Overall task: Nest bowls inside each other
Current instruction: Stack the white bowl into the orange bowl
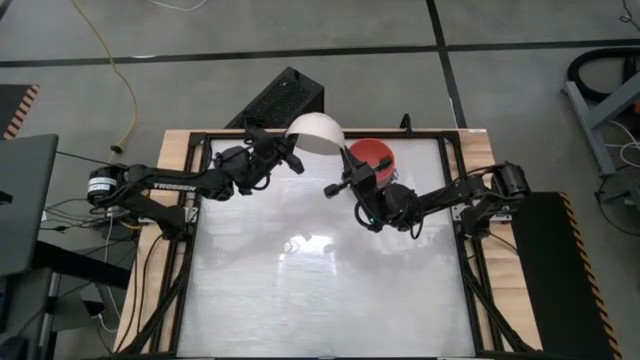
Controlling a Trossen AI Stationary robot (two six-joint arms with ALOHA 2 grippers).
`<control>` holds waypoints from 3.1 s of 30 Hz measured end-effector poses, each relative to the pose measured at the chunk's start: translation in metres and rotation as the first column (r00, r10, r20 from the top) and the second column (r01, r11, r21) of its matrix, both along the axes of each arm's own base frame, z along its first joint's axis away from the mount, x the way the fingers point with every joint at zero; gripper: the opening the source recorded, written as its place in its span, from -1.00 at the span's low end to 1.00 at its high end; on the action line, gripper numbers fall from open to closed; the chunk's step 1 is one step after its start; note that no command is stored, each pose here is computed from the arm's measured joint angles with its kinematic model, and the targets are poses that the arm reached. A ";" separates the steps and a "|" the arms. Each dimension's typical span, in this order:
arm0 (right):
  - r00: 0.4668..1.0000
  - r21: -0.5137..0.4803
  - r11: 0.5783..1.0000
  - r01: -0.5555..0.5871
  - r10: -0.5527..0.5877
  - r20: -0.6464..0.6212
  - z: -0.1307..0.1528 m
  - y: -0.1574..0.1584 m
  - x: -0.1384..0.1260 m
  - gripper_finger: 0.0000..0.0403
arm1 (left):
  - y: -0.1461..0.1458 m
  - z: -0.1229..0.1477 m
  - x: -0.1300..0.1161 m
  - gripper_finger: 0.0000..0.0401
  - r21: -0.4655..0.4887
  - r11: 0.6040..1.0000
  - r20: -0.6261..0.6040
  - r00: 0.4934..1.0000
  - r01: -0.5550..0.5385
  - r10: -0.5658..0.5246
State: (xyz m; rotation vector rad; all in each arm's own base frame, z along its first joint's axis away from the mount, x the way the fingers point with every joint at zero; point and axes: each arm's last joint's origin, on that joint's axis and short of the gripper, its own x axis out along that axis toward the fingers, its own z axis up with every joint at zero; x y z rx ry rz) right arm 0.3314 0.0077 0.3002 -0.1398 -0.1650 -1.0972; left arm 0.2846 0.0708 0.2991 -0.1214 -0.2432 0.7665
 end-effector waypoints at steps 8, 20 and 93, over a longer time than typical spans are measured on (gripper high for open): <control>0.998 0.031 0.998 0.054 -0.054 -0.017 -0.002 -0.002 -0.001 -0.98 | -0.003 -0.010 0.003 -0.29 0.023 0.997 -0.135 0.988 0.073 -0.070; 0.991 0.012 0.991 0.133 -0.133 -0.026 0.031 -0.018 -0.025 -0.99 | -0.013 -0.020 0.007 0.58 0.023 0.987 -0.266 0.953 0.156 -0.144; 0.229 -0.094 0.235 -0.967 0.971 0.074 0.024 0.109 -0.257 -1.00 | -0.113 -0.056 0.004 0.60 -0.564 0.386 -0.166 0.358 0.730 -0.919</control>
